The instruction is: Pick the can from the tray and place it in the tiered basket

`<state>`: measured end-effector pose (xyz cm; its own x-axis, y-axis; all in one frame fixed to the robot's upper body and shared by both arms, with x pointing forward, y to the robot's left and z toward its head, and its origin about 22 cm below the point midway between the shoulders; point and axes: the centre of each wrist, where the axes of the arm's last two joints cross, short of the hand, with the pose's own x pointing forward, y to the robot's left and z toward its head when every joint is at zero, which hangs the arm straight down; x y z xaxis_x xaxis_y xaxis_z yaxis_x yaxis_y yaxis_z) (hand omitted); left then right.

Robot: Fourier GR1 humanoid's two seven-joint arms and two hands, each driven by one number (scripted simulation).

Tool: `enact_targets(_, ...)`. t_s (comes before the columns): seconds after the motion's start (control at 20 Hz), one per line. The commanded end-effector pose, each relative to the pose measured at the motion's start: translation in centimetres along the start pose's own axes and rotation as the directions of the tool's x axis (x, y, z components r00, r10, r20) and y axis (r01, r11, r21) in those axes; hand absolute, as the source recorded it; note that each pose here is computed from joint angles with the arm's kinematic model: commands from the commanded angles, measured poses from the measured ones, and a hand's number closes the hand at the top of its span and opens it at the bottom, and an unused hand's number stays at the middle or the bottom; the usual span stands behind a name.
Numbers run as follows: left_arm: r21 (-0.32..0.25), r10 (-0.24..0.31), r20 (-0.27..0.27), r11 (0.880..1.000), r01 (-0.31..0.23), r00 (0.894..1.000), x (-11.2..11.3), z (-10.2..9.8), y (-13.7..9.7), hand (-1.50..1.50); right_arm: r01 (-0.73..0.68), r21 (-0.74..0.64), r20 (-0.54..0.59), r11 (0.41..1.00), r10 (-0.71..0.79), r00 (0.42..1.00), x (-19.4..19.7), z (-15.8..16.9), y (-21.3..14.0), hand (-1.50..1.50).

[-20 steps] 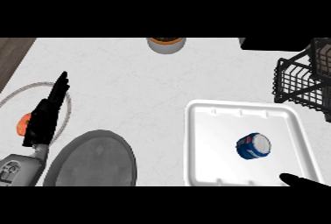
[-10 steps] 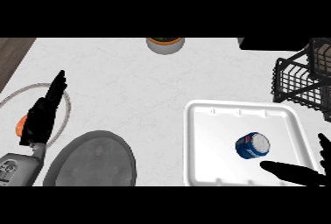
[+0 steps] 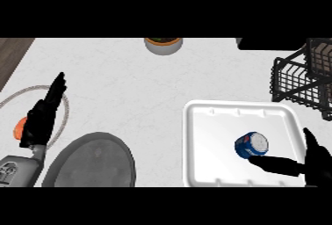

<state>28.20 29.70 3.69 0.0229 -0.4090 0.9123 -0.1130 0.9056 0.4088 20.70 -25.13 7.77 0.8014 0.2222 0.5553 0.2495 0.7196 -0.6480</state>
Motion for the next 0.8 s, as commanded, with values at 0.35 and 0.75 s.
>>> enact_targets(0.35, 0.022, -0.012, -0.032, 1.0, 0.012, 0.999, 0.0, -0.5, -0.1, 0.0, -0.127, -0.039, -0.186, 0.991, 0.118, 0.975, 2.9, 1.2, 3.3, -1.5)
enact_targets(0.75, 0.017, -0.016, -0.014, 1.0, 0.016, 1.0, -1.7, 0.3, -0.7, 0.0, -0.114, 0.014, -0.236, 0.993, 0.114, 0.965, 2.8, 0.9, 3.6, -1.5)
